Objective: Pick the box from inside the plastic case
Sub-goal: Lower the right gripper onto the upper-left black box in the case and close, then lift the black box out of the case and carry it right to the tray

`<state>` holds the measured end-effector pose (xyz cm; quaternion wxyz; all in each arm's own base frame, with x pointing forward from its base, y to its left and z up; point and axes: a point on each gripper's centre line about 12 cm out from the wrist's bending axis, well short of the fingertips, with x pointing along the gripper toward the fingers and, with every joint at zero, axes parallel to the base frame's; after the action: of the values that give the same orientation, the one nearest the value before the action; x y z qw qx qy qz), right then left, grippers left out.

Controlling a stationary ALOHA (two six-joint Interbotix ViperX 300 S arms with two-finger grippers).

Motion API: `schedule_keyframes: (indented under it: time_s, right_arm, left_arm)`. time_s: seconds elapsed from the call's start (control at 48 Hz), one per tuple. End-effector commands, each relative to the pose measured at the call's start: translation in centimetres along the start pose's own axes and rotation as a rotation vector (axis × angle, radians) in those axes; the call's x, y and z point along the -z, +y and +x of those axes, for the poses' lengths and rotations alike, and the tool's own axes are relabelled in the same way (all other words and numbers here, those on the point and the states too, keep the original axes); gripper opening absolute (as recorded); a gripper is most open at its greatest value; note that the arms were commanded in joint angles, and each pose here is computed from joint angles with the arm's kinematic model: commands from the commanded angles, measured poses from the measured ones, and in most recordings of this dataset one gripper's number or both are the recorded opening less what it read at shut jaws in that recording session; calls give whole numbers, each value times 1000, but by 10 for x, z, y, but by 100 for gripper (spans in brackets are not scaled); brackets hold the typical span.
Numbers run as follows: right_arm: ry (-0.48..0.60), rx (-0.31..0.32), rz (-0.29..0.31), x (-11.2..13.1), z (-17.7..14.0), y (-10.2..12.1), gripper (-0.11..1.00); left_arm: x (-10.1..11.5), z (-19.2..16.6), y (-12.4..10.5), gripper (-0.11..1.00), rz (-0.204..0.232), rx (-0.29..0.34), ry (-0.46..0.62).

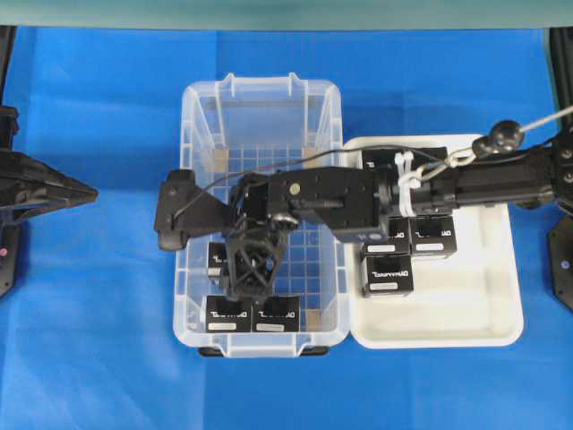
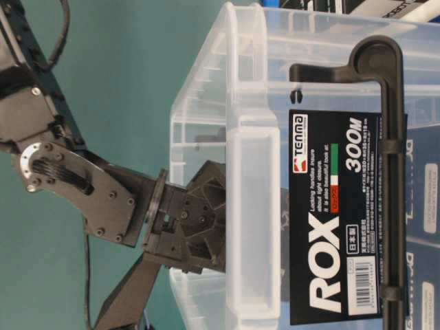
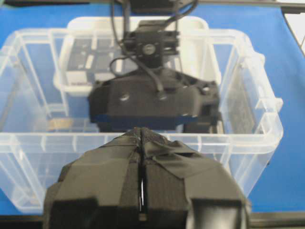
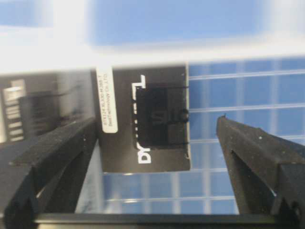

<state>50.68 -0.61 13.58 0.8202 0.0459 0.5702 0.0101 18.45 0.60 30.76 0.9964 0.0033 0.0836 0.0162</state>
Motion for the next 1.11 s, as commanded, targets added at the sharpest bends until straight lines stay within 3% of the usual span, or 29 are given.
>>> schedule_keyframes:
  time_s: [0.0, 0.125, 0.48, 0.542, 0.709, 0.876, 1.084]
  right_arm:
    - [-8, -1, -27, -1, 4, 0, 100]
    - [-25, -3, -56, -3, 5, 1, 100]
    - [-29, -2, -64, -1, 11, 1, 96]
    - [-26, -3, -65, 0, 11, 3, 89]
    - [-37, -6, -81, -3, 7, 7, 60]
    - [-115, -1, -69, -21, -23, 3, 60]
    - [-112, 12, -32, -20, -81, -19, 60]
  left_arm:
    - [-11, -1, 0, -7, 1, -1, -29]
    - [-11, -1, 0, -7, 0, -2, -28]
    - [-11, -1, 0, -7, 0, -1, -29]
    - [-11, -1, 0, -7, -2, -2, -29]
    - [-11, -1, 0, -7, -3, -2, -29]
    - [-11, -1, 0, -7, -3, 0, -29]
    - [-12, -1, 0, -7, -3, -2, -31]
